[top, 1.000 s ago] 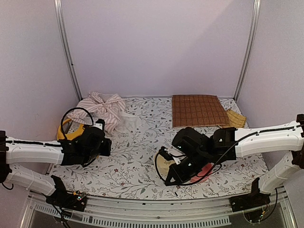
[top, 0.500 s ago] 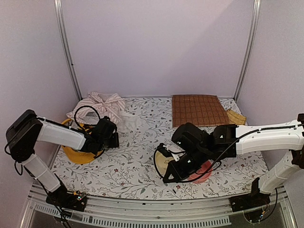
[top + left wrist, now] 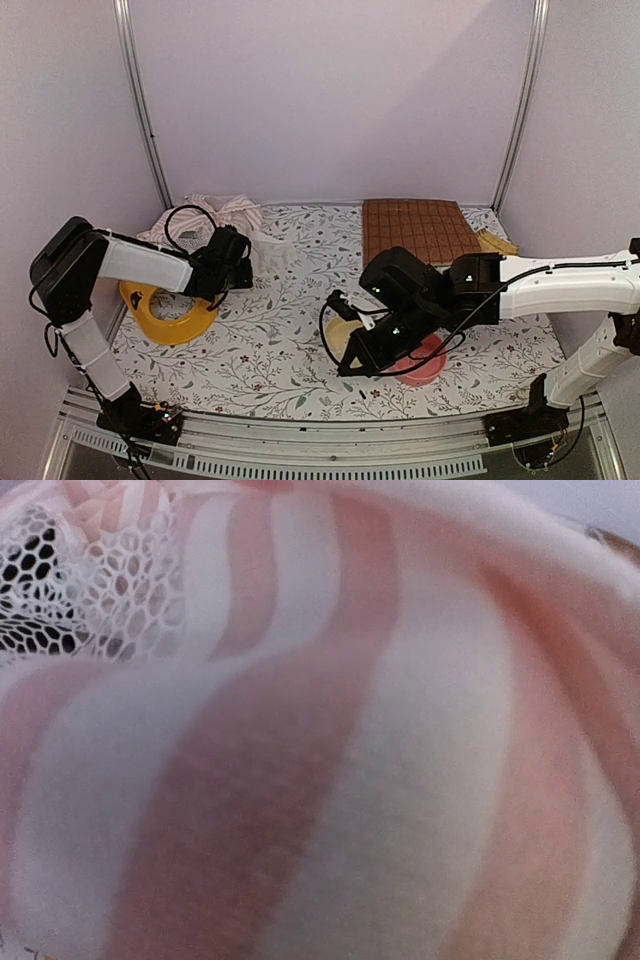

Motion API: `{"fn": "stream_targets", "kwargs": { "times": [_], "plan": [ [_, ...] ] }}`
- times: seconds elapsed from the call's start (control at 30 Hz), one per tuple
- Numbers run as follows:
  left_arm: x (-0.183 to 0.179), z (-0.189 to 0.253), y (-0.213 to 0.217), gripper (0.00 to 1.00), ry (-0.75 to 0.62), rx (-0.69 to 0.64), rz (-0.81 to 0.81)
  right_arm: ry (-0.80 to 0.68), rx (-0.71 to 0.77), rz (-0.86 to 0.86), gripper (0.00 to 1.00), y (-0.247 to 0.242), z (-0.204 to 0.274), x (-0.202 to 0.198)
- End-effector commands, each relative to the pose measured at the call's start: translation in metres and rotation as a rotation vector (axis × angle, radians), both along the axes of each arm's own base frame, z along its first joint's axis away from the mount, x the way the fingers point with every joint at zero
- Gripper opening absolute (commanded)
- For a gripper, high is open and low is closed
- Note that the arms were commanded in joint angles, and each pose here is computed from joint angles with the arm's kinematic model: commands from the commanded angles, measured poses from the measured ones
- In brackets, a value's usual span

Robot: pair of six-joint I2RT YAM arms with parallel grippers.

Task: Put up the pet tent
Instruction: Pick up the tent fabric from the tent.

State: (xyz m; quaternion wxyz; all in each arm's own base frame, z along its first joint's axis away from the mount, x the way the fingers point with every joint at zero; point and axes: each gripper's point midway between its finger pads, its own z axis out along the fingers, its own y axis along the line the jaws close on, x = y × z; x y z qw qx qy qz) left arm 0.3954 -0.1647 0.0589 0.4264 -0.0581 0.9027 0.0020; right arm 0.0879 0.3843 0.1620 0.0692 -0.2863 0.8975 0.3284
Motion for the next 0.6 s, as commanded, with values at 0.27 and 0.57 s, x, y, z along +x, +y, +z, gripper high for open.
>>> {"fn": "stream_targets", "kwargs": {
  "times": [0.27,0.57],
  "plan": [
    [-0.053,0.059,-0.054,0.0,0.119,-0.235,-0.335,-0.174,0.068,-0.089,0.0,0.01,0.039,0.05],
    [-0.128,0.086,-0.113,0.0,0.199,-0.326,-0.598,-0.244,0.073,-0.144,0.0,0.003,0.035,0.073]
  ]
}}
